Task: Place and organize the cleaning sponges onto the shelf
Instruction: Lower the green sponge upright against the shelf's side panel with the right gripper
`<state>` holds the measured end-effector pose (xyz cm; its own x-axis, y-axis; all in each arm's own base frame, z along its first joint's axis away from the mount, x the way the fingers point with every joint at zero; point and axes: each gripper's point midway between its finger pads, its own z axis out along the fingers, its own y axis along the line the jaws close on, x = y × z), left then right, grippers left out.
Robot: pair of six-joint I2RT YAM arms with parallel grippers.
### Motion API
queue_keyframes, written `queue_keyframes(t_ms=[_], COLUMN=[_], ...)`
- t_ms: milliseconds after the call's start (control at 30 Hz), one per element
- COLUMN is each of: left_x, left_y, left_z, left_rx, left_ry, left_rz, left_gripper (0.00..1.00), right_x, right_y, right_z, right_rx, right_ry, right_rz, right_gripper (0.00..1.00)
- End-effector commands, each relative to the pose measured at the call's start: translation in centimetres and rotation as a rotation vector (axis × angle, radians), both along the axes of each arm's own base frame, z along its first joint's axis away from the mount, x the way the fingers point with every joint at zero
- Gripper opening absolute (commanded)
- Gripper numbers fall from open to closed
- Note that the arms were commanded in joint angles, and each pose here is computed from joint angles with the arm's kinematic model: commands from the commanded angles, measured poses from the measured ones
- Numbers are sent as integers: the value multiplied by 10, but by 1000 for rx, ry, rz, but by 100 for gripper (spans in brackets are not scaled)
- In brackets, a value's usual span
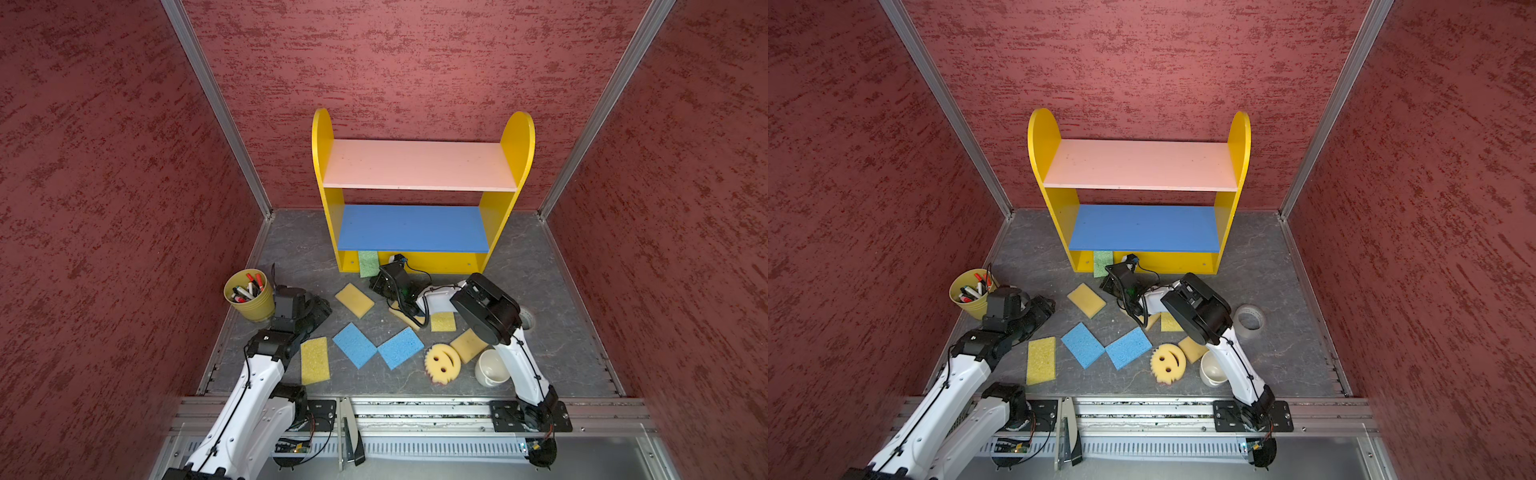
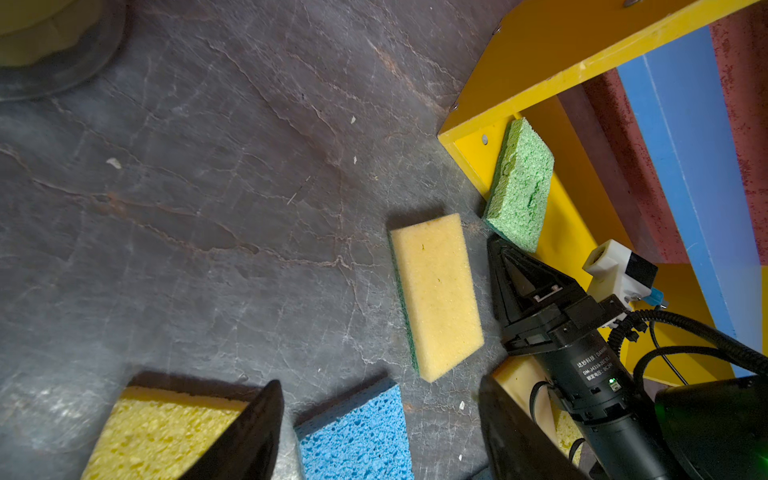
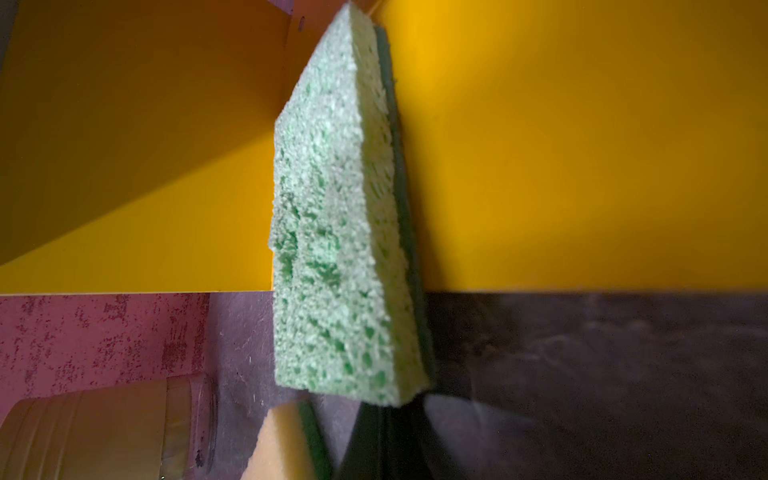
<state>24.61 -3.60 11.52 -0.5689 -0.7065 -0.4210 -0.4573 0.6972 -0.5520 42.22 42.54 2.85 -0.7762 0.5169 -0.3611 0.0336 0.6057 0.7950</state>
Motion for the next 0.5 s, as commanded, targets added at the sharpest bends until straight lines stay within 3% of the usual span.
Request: queue_keyframes(t_ms=[0,467], left_x=[3,3], left_y=[0,0], left_z=[1,2], left_rx=[-3,-4], left_ry=[-18,-14], left_rz=[-8,-7], left_gripper=[74,73], right_x=[10,21], right_y=[0,16], right_z=[3,9], right_rx=[-7,-22], right_ry=[-11,-38], right_rz=[-28,10], right_gripper=[0,0])
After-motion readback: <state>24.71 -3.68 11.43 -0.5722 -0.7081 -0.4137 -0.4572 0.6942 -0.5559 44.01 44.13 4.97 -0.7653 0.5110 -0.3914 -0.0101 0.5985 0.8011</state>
